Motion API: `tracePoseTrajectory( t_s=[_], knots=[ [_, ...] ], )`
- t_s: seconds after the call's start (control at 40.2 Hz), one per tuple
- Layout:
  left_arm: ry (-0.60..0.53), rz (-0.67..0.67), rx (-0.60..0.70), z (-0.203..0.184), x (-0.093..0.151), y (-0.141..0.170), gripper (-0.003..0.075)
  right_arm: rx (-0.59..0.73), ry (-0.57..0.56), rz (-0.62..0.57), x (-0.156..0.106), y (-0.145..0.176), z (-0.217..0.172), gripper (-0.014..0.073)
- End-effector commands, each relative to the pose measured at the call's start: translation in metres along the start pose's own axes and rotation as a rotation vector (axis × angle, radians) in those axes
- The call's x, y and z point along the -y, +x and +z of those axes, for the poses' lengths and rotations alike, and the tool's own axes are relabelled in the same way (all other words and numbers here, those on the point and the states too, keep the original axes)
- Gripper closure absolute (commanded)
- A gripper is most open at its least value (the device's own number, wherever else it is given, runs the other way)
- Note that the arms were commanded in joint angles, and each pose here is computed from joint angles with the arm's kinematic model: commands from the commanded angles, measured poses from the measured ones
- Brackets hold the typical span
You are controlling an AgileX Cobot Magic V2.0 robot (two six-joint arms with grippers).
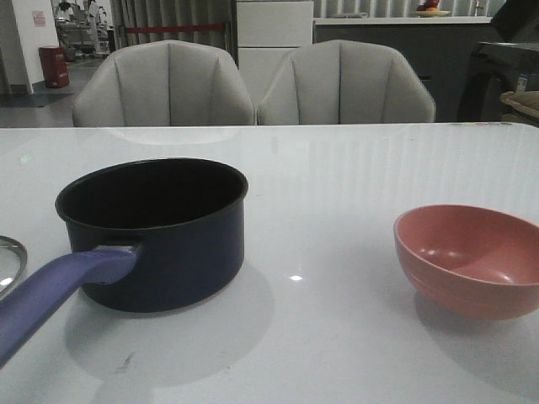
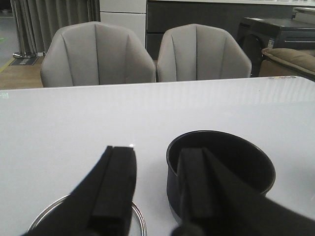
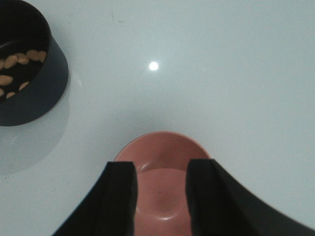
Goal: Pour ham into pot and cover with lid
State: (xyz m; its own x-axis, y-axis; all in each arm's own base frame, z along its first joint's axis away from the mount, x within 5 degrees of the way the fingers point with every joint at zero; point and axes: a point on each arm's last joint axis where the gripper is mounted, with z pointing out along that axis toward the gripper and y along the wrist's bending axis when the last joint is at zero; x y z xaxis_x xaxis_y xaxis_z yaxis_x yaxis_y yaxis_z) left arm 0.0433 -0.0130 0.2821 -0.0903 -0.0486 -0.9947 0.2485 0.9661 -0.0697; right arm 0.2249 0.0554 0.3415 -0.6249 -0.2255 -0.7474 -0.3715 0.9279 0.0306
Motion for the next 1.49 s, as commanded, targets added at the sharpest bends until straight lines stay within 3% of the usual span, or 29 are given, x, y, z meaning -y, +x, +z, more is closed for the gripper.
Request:
tracePoseTrajectory(
  t_s=[0.0, 0.473, 0.547, 0.672, 0.946, 1.07, 1.244, 1.468],
  knots=[
    [0.011, -0.011, 0.096, -0.002, 0.001, -0.016, 0.0439, 0.208, 0.037, -0.011, -0.006, 0.002, -0.028, 0.0238],
    [0.011, -0.011, 0.097, -0.002, 0.001, -0.016, 0.0439, 0.719, 0.1, -0.01, -0.023, 0.11, -0.082, 0.0242],
    [0.011, -0.011, 0.097, -0.002, 0.001, -0.016, 0.0439, 0.748, 0.09, 0.013, -0.024, 0.125, -0.081, 0.0291],
    [0.011, -0.011, 0.093, -0.002, 0.001, -0.016, 0.0439, 0.772, 0.084, 0.038, -0.024, 0.143, -0.077, 0.0462],
    [0.011, -0.013, 0.055, 0.0, 0.001, -0.009, 0.0429, 0.769, 0.078, 0.046, -0.024, 0.148, -0.076, 0.0456],
    [0.004, 0.006, 0.023, 0.001, 0.0, -0.006, 0.0339, 0.769, 0.078, 0.046, -0.024, 0.148, -0.076, 0.0456],
    [-0.003, 0.008, -0.028, 0.003, 0.0, -0.012, 0.0118, 0.769, 0.078, 0.046, -0.024, 0.148, -0.076, 0.0456],
    [-0.09, -0.12, -0.184, 0.029, -0.005, -0.027, 0.0073, 0.769, 0.078, 0.046, -0.024, 0.148, -0.076, 0.0456]
  ],
)
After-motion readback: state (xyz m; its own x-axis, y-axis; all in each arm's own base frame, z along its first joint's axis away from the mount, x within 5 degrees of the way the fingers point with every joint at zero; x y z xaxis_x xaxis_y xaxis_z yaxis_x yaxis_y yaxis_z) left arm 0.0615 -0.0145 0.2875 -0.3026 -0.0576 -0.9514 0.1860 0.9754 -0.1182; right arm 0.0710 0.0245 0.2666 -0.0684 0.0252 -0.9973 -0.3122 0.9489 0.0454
